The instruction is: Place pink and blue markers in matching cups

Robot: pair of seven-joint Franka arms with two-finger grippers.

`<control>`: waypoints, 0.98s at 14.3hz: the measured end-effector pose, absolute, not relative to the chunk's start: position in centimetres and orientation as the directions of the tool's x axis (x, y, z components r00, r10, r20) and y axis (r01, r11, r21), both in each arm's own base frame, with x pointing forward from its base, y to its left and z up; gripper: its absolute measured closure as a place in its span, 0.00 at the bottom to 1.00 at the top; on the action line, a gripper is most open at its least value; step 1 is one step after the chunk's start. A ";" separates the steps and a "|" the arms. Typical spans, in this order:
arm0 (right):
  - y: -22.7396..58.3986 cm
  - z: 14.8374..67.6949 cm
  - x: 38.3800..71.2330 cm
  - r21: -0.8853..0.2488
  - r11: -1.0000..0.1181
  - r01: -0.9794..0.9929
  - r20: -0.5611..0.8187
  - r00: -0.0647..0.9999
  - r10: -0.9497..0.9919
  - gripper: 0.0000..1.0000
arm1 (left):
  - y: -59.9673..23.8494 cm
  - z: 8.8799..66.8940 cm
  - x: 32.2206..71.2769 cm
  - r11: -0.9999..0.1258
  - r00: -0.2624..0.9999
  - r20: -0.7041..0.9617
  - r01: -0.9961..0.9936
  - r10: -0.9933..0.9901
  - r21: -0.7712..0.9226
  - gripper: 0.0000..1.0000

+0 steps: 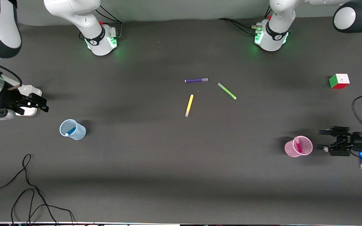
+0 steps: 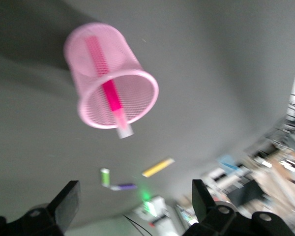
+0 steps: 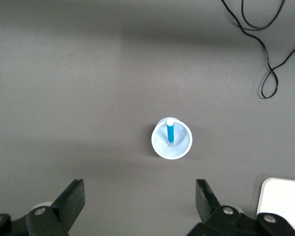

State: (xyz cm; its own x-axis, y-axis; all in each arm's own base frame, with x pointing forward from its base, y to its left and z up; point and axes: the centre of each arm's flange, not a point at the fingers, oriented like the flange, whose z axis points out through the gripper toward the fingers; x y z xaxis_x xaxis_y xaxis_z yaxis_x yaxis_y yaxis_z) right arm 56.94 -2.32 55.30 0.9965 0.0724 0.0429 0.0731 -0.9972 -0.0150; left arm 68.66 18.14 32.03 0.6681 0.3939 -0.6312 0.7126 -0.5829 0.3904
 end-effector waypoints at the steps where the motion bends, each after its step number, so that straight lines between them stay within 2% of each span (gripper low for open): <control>1: -2.3 56.2 56.6 -0.017 -0.997 0.072 0.041 0.997 0.071 0.00 | 17.8 34.3 68.5 -0.631 0.691 -0.596 0.686 0.410 0.362 0.00; 7: -1.6 60.1 54.2 -0.027 -0.999 0.033 0.055 0.998 0.032 0.00 | 7.8 46.8 66.1 -0.868 0.834 -0.383 0.476 0.397 0.137 0.00; 11: -1.5 60.2 54.1 -0.027 -0.999 0.035 0.057 0.998 0.033 0.00 | 0.0 52.8 61.8 -0.944 0.923 -0.199 0.328 0.328 -0.036 0.00; 14: -1.4 59.8 54.2 -0.027 -0.999 0.028 0.050 0.998 0.026 0.00 | -1.8 55.9 59.3 -0.961 0.954 -0.122 0.270 0.276 -0.064 0.00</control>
